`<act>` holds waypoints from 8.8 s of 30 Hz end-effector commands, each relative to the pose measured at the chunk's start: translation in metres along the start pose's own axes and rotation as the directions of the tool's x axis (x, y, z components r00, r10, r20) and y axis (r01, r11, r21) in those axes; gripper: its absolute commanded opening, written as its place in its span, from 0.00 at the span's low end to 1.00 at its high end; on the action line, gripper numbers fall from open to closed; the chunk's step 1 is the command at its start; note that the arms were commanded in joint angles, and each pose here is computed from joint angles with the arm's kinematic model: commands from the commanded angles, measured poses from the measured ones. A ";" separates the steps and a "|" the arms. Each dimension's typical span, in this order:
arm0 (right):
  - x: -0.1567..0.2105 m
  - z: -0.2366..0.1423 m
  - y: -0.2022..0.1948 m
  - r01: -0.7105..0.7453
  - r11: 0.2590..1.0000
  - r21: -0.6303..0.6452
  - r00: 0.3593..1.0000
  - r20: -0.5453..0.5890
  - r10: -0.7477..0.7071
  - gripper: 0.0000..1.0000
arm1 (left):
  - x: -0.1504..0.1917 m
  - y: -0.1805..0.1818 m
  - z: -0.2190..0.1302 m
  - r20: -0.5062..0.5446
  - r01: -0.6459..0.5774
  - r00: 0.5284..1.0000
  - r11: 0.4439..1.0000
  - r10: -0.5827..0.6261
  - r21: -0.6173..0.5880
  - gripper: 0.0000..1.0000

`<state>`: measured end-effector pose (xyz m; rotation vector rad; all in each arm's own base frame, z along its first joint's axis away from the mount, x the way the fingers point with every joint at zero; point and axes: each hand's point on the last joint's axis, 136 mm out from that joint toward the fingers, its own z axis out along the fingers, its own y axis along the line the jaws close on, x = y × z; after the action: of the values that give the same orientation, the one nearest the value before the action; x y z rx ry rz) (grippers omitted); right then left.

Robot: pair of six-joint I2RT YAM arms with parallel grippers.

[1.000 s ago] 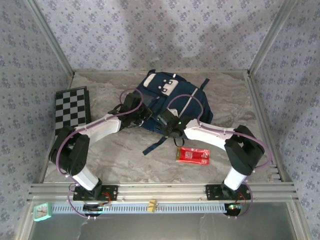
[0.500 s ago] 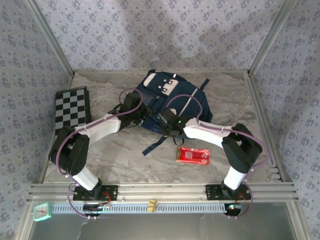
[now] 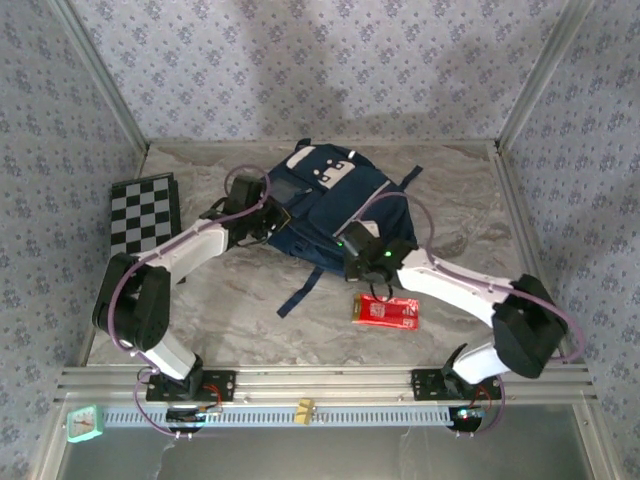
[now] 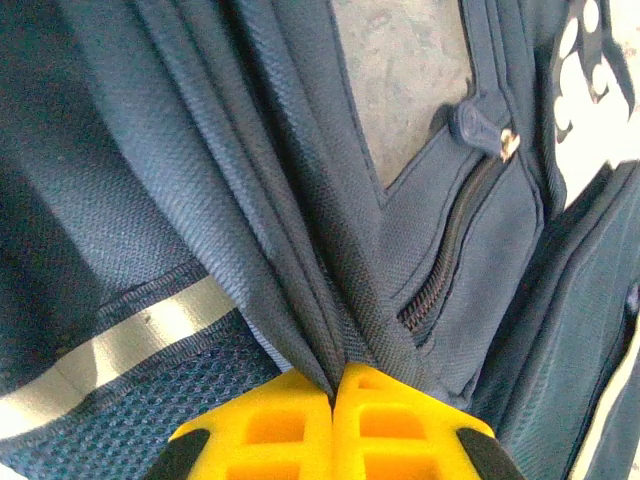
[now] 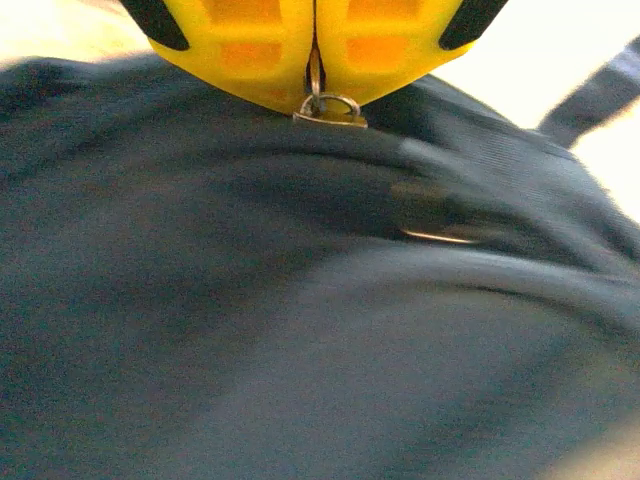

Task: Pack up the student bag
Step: Zip the student bag at the top-center of the table, then unzip the student bag at the top-center of the table.

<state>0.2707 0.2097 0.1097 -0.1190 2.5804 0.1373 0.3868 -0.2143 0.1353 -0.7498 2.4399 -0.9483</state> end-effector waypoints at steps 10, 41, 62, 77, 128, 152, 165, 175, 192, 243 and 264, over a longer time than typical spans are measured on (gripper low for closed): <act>-0.018 -0.031 0.008 0.028 0.995 -0.101 0.998 0.066 -0.021 0.00 | -0.112 -0.051 0.037 0.073 -0.240 0.969 0.970 0.236 0.043 0.00; -0.060 0.002 0.069 -0.072 0.983 -0.169 0.992 0.090 0.089 0.00 | 0.064 -0.045 0.005 -0.121 0.202 0.977 0.953 -0.178 0.228 0.45; -0.060 0.001 0.070 -0.047 0.988 -0.144 0.991 0.116 0.064 0.00 | 0.081 -0.032 0.023 0.006 0.302 0.952 0.938 -0.308 0.168 0.10; -0.015 -0.015 -0.021 -0.034 0.995 0.093 0.997 0.076 0.027 0.00 | 0.022 -0.014 -0.003 0.122 0.162 0.977 0.981 -0.175 0.107 0.00; -0.069 -0.014 0.051 -0.010 0.990 -0.142 0.984 0.176 0.036 0.00 | 0.093 -0.068 0.011 -0.105 0.333 0.942 0.918 -0.318 0.217 0.52; -0.049 -0.021 -0.043 -0.010 0.989 0.147 0.992 0.126 -0.009 0.00 | 0.004 0.009 -0.043 0.196 0.073 0.978 0.997 -0.068 -0.017 0.00; -0.063 0.017 -0.100 -0.102 0.975 0.196 0.994 0.056 0.093 0.00 | -0.049 0.057 -0.057 0.154 0.057 0.987 0.996 -0.044 -0.076 0.00; -0.076 -0.009 -0.053 -0.087 0.996 -0.035 0.992 0.089 0.090 0.33 | -0.043 0.047 -0.059 0.099 -0.013 0.995 0.999 0.017 -0.041 0.19; -0.133 -0.003 0.022 -0.235 0.922 -0.307 0.971 -0.041 0.234 0.65 | 0.030 0.010 -0.077 0.151 -0.234 0.956 0.964 0.251 -0.125 0.65; -0.191 -0.033 0.066 -0.479 0.581 -0.658 0.791 -0.037 0.610 0.00 | 0.055 -0.051 -0.071 0.184 -0.604 0.744 0.764 0.642 -0.228 1.00; -0.186 -0.014 0.059 -0.546 0.524 -0.653 0.747 -0.097 0.658 0.00 | 0.060 -0.035 -0.027 0.203 -0.535 0.769 0.784 0.606 -0.314 1.00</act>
<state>0.4038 0.2745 0.1764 0.5752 2.3210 1.1431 0.3388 -0.2647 0.1729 -0.0955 2.3355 -0.2747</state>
